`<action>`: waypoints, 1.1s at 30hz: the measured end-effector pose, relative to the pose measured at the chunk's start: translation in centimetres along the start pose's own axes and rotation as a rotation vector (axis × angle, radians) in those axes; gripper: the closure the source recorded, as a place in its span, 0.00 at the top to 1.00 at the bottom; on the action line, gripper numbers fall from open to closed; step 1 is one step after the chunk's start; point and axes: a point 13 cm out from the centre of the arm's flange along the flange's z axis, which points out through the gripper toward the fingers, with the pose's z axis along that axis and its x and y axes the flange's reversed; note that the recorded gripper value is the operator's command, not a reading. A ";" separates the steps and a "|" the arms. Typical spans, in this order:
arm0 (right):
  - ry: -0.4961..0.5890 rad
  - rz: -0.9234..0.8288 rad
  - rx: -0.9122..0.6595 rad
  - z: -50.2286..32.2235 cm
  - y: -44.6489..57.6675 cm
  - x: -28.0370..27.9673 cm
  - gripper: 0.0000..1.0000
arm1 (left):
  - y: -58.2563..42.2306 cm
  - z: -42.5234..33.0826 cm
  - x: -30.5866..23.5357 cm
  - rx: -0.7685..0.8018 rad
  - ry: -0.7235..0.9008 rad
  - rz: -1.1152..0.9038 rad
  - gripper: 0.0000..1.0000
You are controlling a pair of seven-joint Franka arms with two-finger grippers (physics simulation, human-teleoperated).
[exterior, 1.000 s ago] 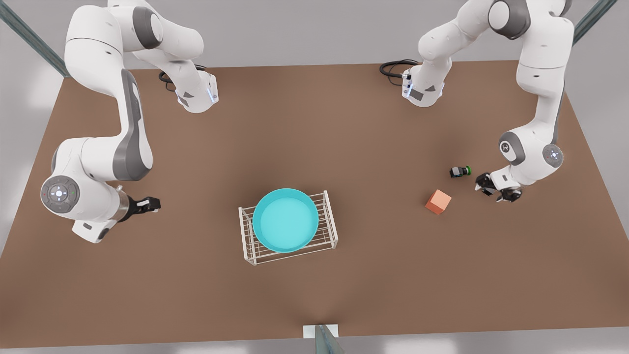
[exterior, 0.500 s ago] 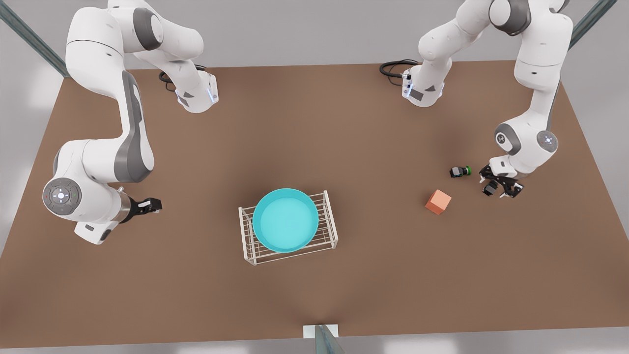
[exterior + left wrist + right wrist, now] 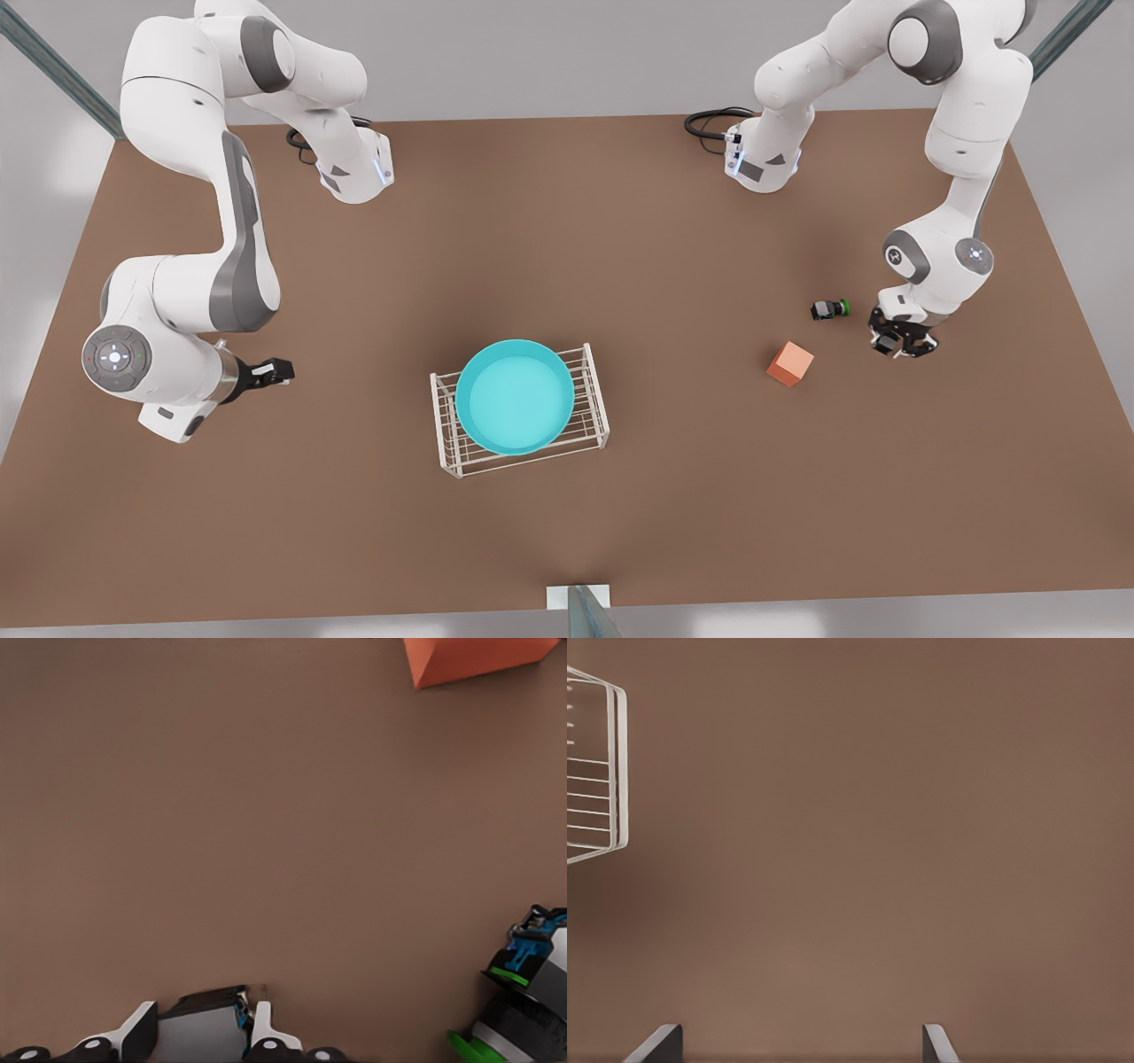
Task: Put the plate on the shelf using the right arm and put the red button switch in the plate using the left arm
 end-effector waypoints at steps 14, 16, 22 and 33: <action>0.006 -0.001 -0.002 0.5 -0.3 -0.1 1.00 | 7.3 -19.0 -30.6 -0.157 -0.078 0.324 0.18; 0.007 -0.002 -0.001 0.6 -0.3 -0.1 1.00 | 0.7 -19.4 -36.5 -0.076 -0.104 0.296 0.18; 0.005 0.012 -0.002 0.5 -1.4 0.2 1.00 | -23.6 -25.9 -51.6 0.295 -0.261 0.030 0.18; -0.007 0.026 -0.002 0.6 -2.7 -0.1 1.00 | -35.9 -22.8 -69.0 0.798 -0.415 -0.814 0.28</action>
